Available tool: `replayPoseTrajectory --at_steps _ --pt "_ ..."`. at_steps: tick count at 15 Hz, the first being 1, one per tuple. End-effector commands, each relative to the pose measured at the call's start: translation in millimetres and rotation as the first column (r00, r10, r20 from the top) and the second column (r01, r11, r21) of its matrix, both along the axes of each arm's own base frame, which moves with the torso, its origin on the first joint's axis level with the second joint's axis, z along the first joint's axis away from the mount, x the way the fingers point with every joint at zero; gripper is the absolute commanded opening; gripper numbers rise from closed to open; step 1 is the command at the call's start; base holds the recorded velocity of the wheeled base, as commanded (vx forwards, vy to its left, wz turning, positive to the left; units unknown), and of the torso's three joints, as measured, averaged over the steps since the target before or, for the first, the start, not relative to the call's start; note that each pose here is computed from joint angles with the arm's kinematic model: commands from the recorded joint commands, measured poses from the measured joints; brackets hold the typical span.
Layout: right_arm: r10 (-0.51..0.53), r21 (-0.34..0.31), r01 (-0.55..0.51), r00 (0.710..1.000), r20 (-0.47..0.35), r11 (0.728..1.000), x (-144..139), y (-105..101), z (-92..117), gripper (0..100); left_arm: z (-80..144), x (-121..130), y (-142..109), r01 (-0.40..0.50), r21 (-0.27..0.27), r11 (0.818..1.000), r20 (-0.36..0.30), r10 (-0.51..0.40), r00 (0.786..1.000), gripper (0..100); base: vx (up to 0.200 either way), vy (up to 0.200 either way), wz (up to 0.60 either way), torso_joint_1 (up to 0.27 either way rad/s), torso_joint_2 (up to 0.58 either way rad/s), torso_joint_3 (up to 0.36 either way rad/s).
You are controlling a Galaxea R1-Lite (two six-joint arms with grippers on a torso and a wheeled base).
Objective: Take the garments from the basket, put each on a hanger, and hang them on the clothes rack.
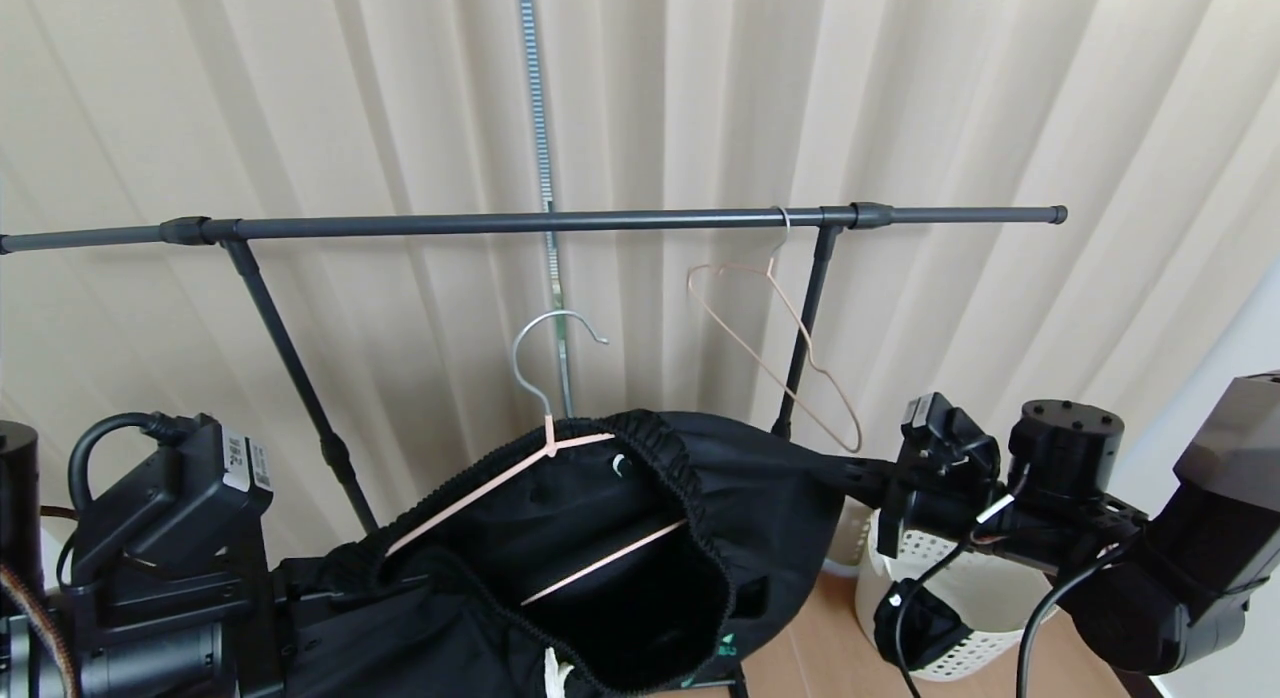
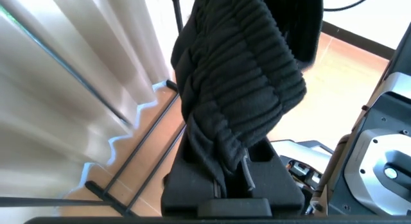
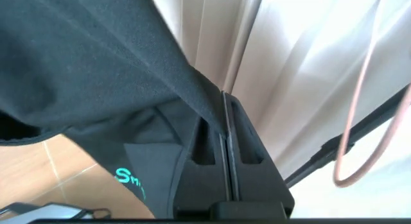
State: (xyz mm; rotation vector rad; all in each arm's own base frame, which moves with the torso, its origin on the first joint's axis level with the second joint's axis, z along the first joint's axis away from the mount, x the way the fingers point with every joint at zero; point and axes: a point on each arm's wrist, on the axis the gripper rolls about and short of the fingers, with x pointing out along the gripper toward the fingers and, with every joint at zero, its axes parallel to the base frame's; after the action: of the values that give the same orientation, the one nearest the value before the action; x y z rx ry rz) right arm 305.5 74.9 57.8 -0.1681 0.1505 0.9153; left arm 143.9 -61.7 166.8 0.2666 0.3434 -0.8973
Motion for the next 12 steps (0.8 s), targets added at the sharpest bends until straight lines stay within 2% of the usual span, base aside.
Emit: replayPoseTrajectory --at_steps 1,2,4,6,8,9,10,11,12 --pt "0.015 -0.002 -0.015 1.0 -0.007 1.0 -5.7 3.4 6.6 0 1.7 1.5 -0.6 -0.007 -0.011 1.0 -0.006 0.007 1.0 0 0.0 0.0 0.0 0.0 0.0 0.0" --pt "0.017 -0.004 -0.017 1.0 -0.01 1.0 -8.6 3.3 7.3 100 3.3 2.2 -0.9 -0.015 -0.024 1.0 -0.015 0.015 1.0 0 0.0 0.0 0.0 0.0 0.0 0.0" --pt "0.026 -0.025 -0.026 1.0 0.001 0.999 -13.5 3.2 6.2 100 6.2 3.4 -1.0 -0.029 -0.041 0.999 -0.022 0.028 0.999 0 0.0 0.0 0.0 0.0 0.0 0.0" --pt "0.065 -0.104 -0.058 0.995 0.07 0.993 -19.1 1.7 1.7 100 7.8 4.7 -1.4 -0.037 -0.051 0.998 -0.028 0.035 0.999 0 0.0 0.0 0.0 0.0 0.0 0.0" --pt "0.108 -0.099 -0.098 0.989 0.1 0.99 -26.6 2.0 11.0 100 8.7 6.9 -1.9 -0.046 -0.059 0.997 -0.038 0.044 0.998 0 0.0 0.0 0.0 0.0 0.0 0.0" --pt "0.151 -0.067 -0.143 0.981 0.126 0.987 -37.2 14.0 29.1 100 8.7 8.0 -2.0 -0.051 -0.063 0.997 -0.048 0.048 0.998 0 0.0 0.0 0.0 0.0 0.0 0.0" --pt "0.161 -0.038 -0.158 0.98 0.116 0.987 -44.1 18.3 36.7 100 8.8 8.1 -2.0 -0.052 -0.065 0.997 -0.047 0.049 0.998 0 0.0 0.0 0.0 0.0 0.0 0.0" --pt "0.188 0.08 -0.195 0.979 0.08 0.978 -65.2 31.1 64.3 100 7.6 8.0 -2.0 -0.052 -0.061 0.997 -0.052 0.049 0.997 0 0.0 0.0 0.0 0.0 0.0 0.0" --pt "0.231 0.153 -0.238 0.971 0.066 0.959 -80.4 42.2 82.4 100 8.1 8.8 -2.3 -0.052 -0.062 0.997 -0.051 0.048 0.998 0 0.0 0.0 0.0 0.0 0.0 0.0"
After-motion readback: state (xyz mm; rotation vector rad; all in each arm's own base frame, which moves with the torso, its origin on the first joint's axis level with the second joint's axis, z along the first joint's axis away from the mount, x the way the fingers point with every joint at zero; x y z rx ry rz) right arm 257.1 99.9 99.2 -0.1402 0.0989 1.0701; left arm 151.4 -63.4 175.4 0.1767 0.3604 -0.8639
